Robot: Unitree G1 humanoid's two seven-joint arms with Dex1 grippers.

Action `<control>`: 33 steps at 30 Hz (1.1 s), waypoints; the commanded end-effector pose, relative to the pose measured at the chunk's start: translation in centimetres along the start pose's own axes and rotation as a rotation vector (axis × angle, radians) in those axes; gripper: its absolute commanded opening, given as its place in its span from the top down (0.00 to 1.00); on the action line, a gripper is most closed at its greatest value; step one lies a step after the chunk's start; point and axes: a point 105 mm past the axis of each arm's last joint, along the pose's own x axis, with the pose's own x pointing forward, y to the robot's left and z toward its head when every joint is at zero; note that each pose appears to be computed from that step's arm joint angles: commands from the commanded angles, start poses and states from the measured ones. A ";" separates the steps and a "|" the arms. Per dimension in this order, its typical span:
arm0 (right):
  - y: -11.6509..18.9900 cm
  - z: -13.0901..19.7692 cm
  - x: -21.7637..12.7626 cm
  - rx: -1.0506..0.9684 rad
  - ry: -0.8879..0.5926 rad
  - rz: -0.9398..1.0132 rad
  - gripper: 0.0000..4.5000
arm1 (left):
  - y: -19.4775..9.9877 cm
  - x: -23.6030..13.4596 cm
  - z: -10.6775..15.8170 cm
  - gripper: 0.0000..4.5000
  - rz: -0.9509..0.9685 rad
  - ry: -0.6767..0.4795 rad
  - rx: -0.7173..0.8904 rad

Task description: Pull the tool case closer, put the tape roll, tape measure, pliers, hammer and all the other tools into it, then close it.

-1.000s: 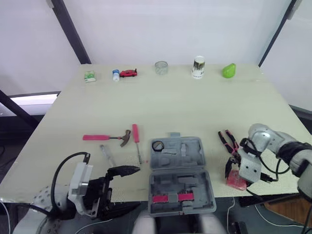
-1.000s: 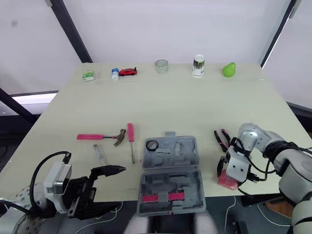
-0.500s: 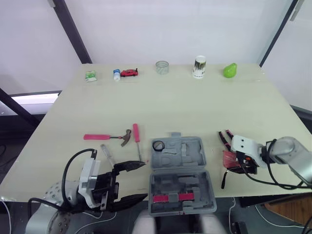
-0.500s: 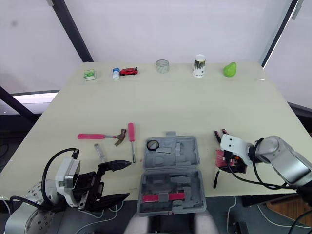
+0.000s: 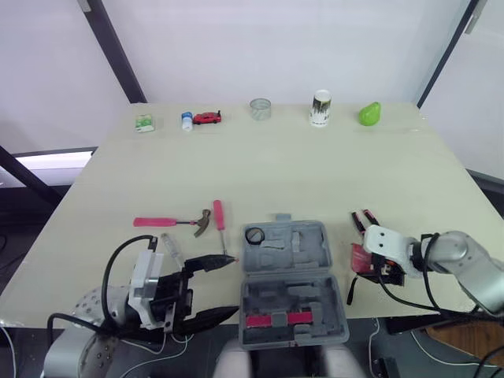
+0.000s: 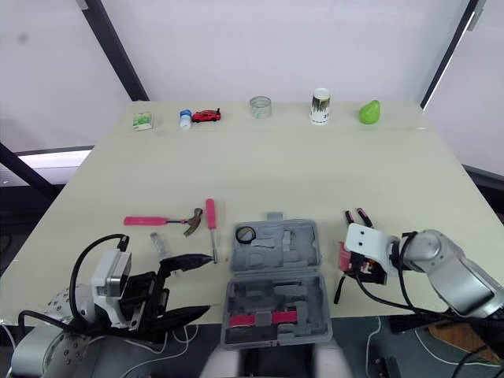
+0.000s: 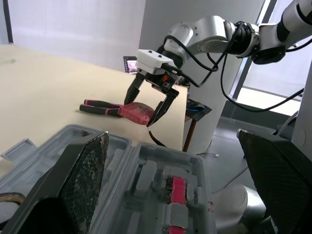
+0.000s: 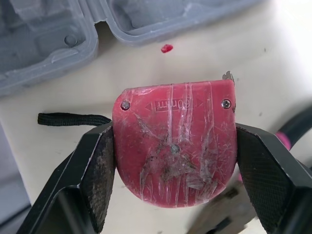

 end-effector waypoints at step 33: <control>-4.1 9.7 5.9 -0.198 0.271 0.118 0.32 | 0.3 -4.4 2.3 0.00 0.266 -0.018 0.042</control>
